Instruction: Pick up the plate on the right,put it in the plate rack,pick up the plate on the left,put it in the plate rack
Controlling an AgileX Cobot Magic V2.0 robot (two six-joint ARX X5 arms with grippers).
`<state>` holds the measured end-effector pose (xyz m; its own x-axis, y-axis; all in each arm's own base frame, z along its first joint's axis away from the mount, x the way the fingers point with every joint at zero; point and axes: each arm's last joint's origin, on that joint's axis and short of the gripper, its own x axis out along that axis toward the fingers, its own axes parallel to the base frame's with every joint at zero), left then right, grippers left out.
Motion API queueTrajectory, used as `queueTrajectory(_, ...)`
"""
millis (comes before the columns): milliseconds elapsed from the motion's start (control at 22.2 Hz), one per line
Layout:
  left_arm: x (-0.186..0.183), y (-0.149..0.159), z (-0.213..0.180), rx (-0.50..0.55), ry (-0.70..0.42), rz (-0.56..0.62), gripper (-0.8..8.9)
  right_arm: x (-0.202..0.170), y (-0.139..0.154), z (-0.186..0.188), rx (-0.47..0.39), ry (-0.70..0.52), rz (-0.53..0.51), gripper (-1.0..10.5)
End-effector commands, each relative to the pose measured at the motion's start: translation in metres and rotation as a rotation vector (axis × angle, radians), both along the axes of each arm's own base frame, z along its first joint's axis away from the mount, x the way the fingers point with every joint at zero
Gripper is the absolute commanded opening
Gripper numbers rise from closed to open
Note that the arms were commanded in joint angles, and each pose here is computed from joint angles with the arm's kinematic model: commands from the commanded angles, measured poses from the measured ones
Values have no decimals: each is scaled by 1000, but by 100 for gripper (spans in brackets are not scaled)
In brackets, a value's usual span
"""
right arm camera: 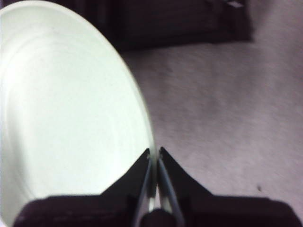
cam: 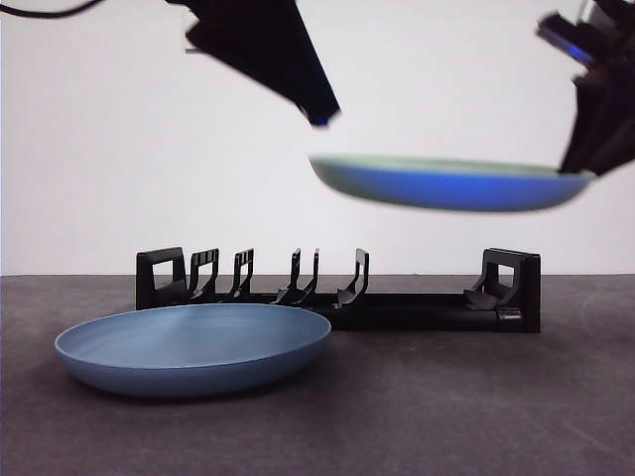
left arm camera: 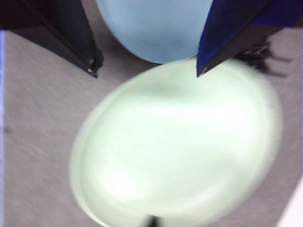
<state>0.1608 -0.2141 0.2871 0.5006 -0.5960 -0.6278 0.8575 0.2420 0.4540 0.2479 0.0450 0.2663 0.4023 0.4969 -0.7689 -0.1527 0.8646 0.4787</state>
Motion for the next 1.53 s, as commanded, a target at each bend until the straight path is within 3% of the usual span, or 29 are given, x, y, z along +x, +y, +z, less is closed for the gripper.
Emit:
queueTrajectory(45,-8,-11,-7,63,-19,-82,336,1,4,6,17,-15,17,-17)
queueTrajectory(406,-23,-23,-12,146,-97,-125,309,-3,15,7,18,2,63,-17)
queueTrajectory(676,-24,-22,-14,165,-82,-132,289,-5,18,8,86,18,112,-18)
queueTrajectory(992,-24,-24,-21,190,-27,-173,-20,-5,18,8,81,13,117,-17)
queueTrajectory(1533,-25,-23,-23,206,-5,-162,-9,-1,18,14,71,-62,130,19)
